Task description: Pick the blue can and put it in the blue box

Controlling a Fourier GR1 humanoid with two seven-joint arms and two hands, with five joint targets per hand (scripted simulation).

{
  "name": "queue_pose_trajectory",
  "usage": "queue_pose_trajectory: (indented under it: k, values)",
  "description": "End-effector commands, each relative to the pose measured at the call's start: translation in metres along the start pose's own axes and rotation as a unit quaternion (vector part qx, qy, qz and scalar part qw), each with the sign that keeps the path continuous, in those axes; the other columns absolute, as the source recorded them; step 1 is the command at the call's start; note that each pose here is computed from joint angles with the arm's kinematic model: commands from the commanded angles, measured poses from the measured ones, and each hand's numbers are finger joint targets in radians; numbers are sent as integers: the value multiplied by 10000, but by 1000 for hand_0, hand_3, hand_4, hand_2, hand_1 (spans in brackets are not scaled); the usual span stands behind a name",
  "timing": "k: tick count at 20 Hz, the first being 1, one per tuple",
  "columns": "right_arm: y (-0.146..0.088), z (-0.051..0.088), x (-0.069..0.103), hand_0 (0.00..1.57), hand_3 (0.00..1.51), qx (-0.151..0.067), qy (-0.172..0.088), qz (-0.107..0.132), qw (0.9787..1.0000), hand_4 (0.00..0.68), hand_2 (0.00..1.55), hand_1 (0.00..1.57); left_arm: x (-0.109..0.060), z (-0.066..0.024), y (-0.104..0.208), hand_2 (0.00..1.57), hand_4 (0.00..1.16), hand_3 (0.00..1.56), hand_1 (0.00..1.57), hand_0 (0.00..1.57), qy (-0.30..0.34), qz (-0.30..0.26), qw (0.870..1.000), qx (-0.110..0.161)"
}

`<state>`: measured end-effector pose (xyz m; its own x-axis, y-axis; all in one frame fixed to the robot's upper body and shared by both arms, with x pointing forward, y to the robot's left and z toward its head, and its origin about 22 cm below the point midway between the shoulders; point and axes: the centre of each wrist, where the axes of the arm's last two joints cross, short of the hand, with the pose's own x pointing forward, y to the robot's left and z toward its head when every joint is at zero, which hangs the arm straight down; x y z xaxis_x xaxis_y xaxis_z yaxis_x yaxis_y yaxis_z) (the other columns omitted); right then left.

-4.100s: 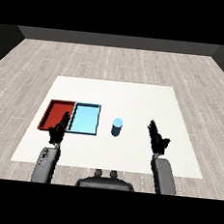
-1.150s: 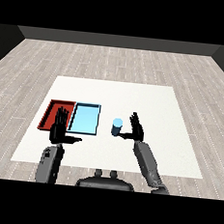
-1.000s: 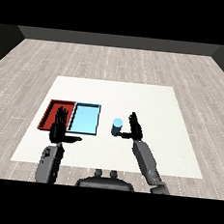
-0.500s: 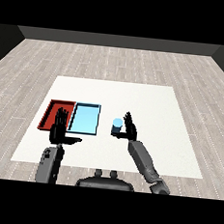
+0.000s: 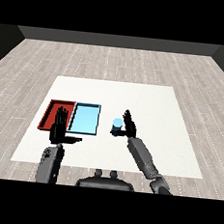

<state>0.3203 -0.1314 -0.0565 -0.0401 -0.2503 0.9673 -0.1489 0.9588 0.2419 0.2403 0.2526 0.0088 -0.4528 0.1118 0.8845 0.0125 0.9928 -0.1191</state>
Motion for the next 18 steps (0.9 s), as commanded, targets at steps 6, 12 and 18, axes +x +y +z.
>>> queue_pose_trajectory:
  k: [6, 12, 18]
  values:
    - [137, -120, -169, 0, 0, -18, 63, 89, 9999, 0, 0, 0, -33, -101, 5, 0, 0, 0, 0, 0, -84, -4, 10000, -17]
    - [127, -36, -235, 0, 0, 131, 41, 38, 9999, 0, 0, 0, -130, 219, -287, 0, 0, 0, 0, 0, -91, -59, 9999, 17]
    - [317, -104, -149, 0, 0, 216, 152, -35, 9996, 0, 0, 0, 96, -125, 153, 0, 0, 0, 0, 0, 36, -2, 10000, -41]
